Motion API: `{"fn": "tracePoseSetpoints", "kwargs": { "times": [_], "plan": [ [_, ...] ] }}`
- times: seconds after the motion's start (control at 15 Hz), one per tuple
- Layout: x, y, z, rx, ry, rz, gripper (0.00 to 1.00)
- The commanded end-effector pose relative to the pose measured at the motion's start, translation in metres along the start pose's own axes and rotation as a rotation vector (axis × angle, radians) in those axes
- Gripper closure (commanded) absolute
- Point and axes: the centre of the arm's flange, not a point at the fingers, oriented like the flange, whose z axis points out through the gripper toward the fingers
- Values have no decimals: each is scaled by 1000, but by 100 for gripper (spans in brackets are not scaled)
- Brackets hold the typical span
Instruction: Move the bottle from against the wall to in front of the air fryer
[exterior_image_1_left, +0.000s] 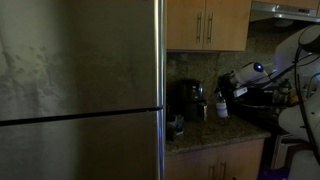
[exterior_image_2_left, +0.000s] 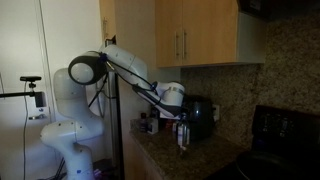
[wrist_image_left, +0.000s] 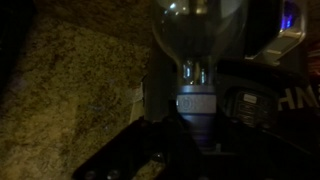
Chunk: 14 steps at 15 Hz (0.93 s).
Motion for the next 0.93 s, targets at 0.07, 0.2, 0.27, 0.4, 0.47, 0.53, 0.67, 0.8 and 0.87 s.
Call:
{"fn": "tracePoseSetpoints", "kwargs": {
  "times": [0.07,0.2,0.27,0.4,0.47,0.53,0.67,0.8,0.87],
  "plan": [
    [27,18,-66,203,15,1,94],
    [26,7,-70,265,44,7,94],
    [25,1,-71,295,45,16,94],
    [27,-17,-72,359,46,42,94],
    [28,-28,-72,392,43,52,94],
    [30,-39,-71,423,37,58,94],
    [33,-61,-68,466,51,88,94],
    [40,-81,-60,465,90,150,94],
    [42,-88,-55,448,110,190,94]
  ]
}}
